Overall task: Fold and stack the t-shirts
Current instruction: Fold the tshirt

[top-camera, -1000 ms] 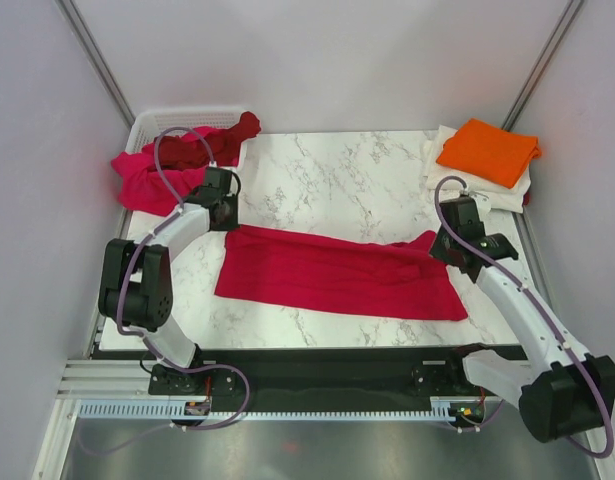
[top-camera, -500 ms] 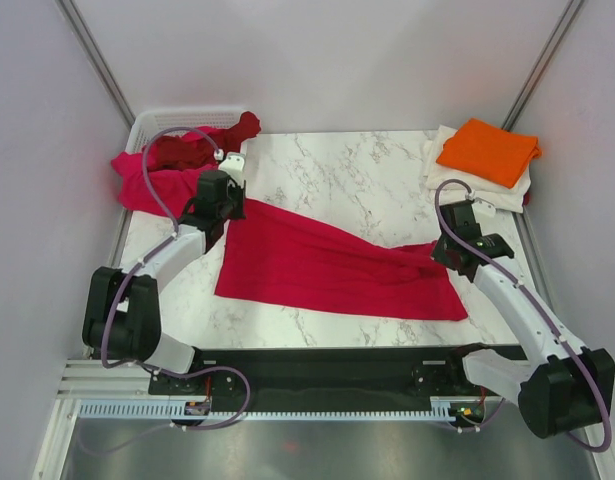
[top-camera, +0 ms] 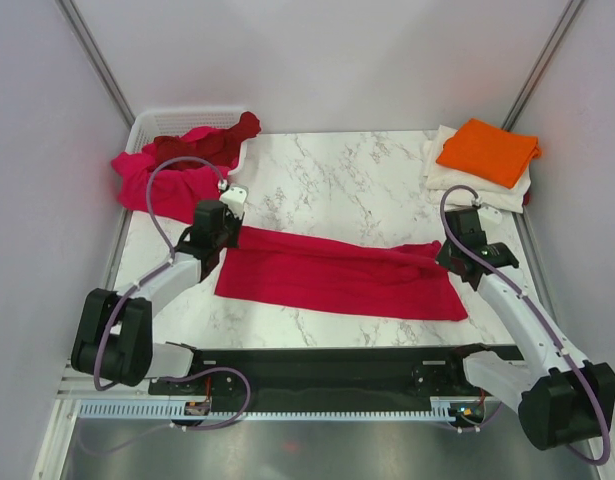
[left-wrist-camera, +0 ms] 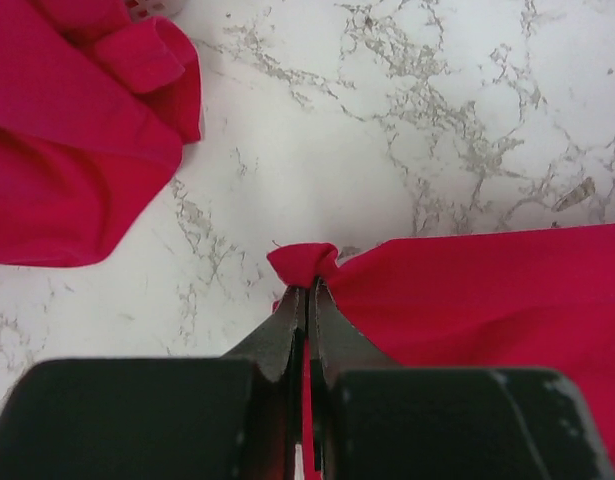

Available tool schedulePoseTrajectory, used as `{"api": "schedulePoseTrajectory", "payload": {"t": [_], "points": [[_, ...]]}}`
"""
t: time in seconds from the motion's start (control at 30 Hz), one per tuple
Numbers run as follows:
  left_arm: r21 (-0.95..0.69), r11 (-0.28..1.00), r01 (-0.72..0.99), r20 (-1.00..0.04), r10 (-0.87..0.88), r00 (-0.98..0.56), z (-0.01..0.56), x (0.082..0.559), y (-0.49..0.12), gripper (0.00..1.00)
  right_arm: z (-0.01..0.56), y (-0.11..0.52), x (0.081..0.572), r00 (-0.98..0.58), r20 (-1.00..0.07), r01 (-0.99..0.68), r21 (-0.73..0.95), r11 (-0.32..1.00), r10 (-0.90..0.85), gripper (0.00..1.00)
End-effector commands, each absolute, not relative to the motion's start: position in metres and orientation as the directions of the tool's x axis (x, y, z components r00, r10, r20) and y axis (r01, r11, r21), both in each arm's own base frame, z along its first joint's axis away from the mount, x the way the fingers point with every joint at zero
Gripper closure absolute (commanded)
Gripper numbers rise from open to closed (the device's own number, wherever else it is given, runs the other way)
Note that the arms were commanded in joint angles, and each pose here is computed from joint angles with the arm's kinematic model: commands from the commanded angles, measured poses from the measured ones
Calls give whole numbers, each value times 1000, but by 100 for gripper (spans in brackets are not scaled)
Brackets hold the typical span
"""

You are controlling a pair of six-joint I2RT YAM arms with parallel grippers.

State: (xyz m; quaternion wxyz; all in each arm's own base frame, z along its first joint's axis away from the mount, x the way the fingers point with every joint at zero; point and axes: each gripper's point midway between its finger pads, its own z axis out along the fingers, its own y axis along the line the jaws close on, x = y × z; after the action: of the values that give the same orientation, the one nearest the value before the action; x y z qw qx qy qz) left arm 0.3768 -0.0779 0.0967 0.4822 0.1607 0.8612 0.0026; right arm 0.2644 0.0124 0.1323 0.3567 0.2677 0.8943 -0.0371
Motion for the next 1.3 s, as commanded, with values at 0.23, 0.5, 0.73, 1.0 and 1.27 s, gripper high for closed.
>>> {"api": "schedulePoseTrajectory", "payload": {"t": [0.23,0.5,0.73,1.0,1.27], "points": [[277,958,79,-877,286,-386,131,362,-34,67,78,9,232,-609,-509,612,186,769,608,44],[236,971,-27,-925,215,-313,173,360,-24,2,89,-5,246,-561,-539,637,204,743,628,2],[78,973,219,-944,143,-299,172,369,-80,12,89,31,245,-600,-459,557,349,754,656,2],[-5,948,317,-895,137,-425,136,376,-151,0,54,90,236,-698,-405,480,347,805,591,3],[-84,963,257,-696,128,-707,43,348,-175,0,36,78,290,-710,-484,490,182,852,511,2]]}}
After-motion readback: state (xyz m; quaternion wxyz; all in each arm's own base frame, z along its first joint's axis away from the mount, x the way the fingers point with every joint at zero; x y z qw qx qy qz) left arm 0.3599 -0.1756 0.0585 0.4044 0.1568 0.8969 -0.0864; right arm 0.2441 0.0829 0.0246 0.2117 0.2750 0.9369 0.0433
